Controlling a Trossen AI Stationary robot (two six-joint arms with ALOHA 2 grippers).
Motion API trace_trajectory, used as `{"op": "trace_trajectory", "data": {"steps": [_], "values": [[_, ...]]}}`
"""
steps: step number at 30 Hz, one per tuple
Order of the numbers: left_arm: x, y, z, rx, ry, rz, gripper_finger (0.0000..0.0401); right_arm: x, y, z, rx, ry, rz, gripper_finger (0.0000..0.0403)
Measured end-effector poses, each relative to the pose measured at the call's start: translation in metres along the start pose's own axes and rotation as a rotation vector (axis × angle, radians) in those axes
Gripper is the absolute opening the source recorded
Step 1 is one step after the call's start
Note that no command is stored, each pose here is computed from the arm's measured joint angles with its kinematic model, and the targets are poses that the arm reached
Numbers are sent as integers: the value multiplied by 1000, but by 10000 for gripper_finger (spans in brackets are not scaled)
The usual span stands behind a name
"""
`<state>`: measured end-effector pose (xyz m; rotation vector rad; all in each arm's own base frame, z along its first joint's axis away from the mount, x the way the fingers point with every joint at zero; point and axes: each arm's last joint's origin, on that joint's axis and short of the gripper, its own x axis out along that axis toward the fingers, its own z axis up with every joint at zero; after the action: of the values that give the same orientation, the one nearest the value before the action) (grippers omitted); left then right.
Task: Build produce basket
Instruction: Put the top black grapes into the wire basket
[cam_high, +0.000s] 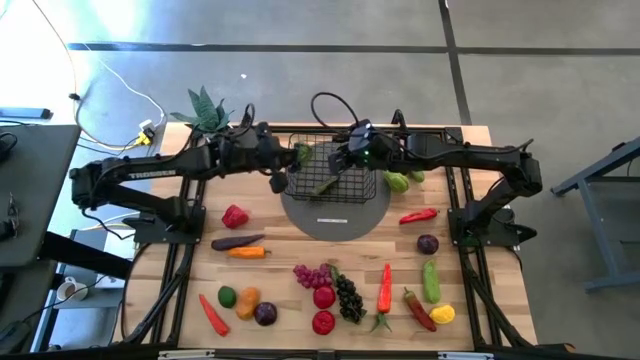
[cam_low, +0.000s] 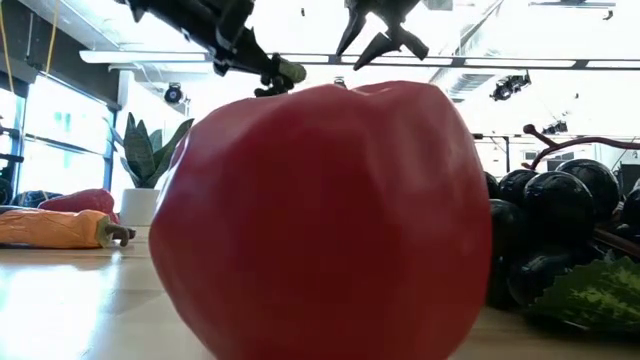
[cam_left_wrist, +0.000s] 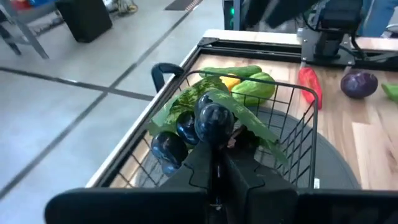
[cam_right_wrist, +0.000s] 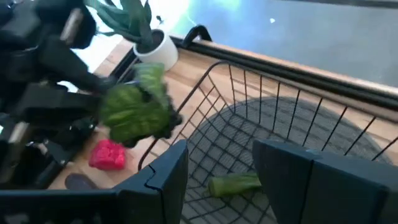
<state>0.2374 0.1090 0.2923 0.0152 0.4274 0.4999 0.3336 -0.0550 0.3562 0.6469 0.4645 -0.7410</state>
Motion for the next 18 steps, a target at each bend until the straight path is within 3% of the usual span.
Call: {"op": "trace_trajectory", "data": {"steps": [7,18], "values": [[25,4,-10,-52,45,5,13,-4,4,-10,45,32,-19,163],[39,10,-20,-70,93,21,43,-26,13,-55,89,236,-111,163]]}}
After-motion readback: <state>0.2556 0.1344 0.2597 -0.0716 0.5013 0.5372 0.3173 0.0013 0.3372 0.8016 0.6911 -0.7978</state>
